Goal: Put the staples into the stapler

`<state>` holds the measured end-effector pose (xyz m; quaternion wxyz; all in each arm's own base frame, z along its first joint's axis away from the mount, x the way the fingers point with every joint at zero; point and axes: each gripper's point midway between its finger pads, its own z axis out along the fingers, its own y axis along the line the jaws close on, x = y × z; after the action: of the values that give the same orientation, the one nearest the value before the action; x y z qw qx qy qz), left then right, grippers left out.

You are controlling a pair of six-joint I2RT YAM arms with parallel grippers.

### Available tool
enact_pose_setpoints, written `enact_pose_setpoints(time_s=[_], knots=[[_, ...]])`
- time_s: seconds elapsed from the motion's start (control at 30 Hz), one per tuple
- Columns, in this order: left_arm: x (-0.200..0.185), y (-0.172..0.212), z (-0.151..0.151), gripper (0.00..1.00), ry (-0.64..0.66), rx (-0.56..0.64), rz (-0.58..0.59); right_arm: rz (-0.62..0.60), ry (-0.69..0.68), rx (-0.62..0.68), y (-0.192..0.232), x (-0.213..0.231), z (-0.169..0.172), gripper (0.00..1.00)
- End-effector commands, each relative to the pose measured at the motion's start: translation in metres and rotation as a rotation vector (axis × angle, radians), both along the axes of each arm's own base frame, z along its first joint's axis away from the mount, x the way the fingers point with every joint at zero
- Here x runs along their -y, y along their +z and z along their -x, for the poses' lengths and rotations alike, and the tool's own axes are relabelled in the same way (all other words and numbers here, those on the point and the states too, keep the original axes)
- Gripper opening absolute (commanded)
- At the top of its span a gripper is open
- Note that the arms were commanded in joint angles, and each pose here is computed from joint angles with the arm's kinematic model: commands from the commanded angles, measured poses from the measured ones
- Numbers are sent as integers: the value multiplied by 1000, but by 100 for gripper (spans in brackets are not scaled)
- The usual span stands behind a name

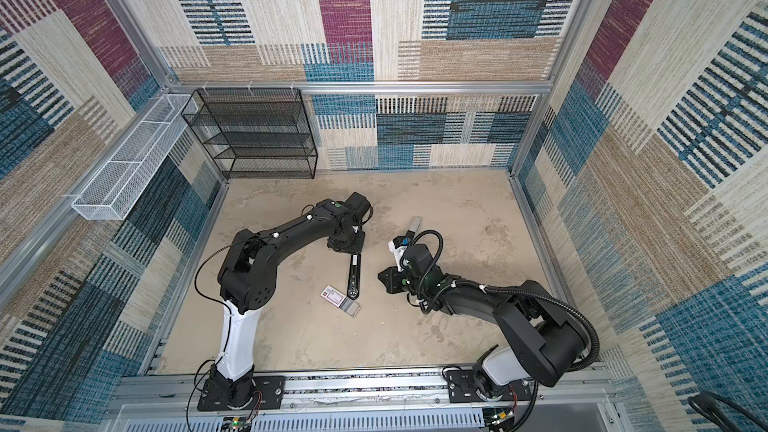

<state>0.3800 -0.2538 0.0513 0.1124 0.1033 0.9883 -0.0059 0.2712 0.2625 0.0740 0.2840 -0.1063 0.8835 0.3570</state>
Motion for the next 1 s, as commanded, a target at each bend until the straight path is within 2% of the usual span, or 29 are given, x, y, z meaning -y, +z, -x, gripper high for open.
enact_pose_setpoints(time_s=[0.0,0.17,0.4,0.73,0.97], knots=[[-4,8,6,30,-27,7,-18,-12,7,7,3,-2,-1,16],[-1,16,5,31,-35,27,-9,-14,7,8,3,-3,-1,16],[0,8,8,31,-38,7,-14,-18,5,13,6,-1,0,16],[2,5,22,25,-42,-21,-5,-13,-1,11,4,0,0,17],[6,6,24,29,-67,-18,-5,-12,1,6,2,0,1,17]])
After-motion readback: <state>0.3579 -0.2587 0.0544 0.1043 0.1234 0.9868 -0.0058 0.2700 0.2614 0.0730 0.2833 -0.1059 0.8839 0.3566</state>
